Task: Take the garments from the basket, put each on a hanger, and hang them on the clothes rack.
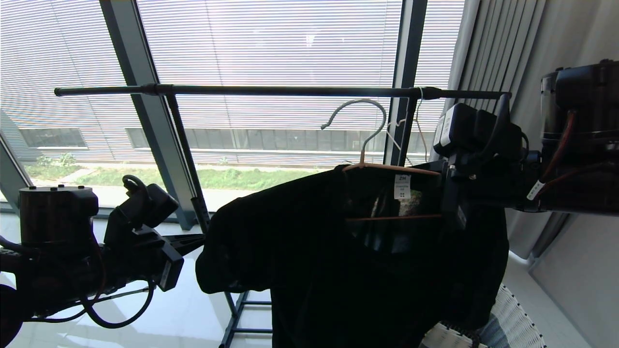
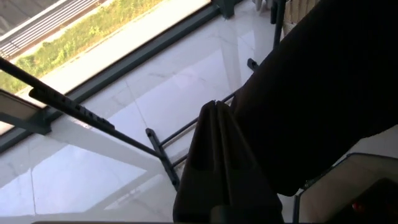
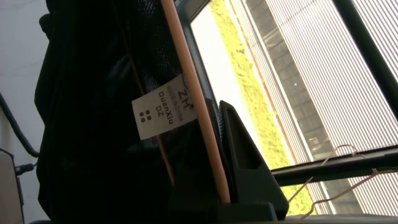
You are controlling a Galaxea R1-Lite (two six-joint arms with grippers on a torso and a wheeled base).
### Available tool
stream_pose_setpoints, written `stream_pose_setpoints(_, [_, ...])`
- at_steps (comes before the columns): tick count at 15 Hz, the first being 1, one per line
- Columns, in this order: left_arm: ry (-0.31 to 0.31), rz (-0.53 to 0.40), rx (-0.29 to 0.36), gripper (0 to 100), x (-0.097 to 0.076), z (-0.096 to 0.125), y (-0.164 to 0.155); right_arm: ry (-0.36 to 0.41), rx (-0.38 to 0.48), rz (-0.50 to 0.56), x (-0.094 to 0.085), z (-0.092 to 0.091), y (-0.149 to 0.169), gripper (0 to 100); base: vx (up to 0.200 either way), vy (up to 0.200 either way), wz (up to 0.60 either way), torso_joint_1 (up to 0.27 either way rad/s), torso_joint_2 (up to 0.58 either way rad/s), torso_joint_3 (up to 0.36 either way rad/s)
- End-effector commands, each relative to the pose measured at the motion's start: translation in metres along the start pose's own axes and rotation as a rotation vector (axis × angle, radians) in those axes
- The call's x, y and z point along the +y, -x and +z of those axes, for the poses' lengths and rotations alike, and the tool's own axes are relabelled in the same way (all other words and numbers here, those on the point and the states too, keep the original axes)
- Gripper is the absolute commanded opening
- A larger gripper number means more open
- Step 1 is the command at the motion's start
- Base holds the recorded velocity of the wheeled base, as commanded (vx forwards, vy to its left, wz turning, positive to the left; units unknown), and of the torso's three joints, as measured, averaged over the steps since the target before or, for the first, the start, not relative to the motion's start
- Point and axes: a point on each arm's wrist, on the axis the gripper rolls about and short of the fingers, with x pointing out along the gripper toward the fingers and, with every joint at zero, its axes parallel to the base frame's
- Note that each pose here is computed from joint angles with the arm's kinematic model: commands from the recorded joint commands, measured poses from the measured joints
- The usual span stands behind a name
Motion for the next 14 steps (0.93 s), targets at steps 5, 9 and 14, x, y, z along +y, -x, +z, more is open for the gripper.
stream_pose_setpoints(5, [0.024,0.127,-0.021,0,0.027,-0.007,0.008,0.003,-0.005,-0.007,0.0,0.002,0.003,0,0.0,0.0,0.0,0.0,0.0,0.0])
stream_pose_setpoints(9, [-0.024,0.036,-0.122,100,0.006,0.002,0.028,-0.015,0.002,-0.014,-0.001,0.001,0.002,0,0.0,0.0,0.0,0.0,0.0,0.0])
stream_pose_setpoints(14, [-0.06,-0.118,-0.225,100,-0.007,0.005,0.041,-0.014,0.002,-0.013,0.0,0.002,0.002,0,0.0,0.0,0.0,0.0,0.0,0.0])
